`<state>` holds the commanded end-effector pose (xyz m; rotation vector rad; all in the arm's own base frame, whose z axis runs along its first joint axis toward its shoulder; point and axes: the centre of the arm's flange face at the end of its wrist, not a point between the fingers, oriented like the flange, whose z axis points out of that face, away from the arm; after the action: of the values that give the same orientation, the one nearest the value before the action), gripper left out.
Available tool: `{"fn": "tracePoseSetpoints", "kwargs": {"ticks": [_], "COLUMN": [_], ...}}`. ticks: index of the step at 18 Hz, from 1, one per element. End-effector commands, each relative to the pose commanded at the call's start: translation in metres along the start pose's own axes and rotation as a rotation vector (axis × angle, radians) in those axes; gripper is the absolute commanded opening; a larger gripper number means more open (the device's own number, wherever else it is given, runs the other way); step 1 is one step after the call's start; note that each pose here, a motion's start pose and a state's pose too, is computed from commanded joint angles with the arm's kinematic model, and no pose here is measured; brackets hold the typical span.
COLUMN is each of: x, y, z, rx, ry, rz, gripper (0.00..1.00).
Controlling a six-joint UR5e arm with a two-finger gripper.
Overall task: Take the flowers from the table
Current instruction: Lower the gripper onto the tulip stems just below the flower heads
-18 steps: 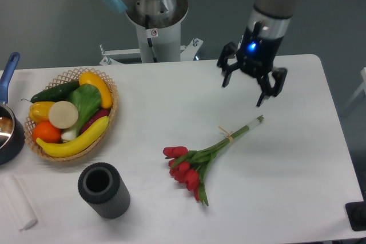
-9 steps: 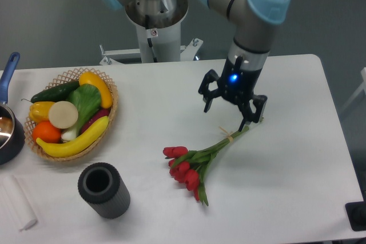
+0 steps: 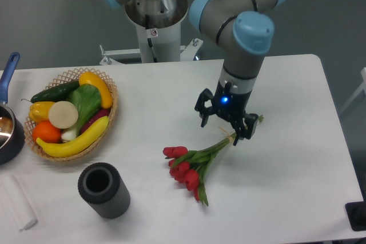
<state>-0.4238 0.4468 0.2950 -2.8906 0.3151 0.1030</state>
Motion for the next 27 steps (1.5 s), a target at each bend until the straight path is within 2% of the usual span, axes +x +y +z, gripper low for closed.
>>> {"fn": "tracePoseSetpoints", "kwargs": {"ticks": [4,8,12,19,27], "x": [-0.002,0.0,0.005,0.009,0.015], "y": [-0.004,-0.001,0.004,0.011,0.006], "z": [0.019,0.038,0.068,0.086,0.096], "rx": [-0.007,-0.018,-0.037,-0.067,-0.097], "ry": [0.024,0.055,0.105,0.133,0.133], "rz": [0.022,0.103,0.122,0.134,0.146], "gripper": [1.0,1.0,1.0,1.0,1.0]}}
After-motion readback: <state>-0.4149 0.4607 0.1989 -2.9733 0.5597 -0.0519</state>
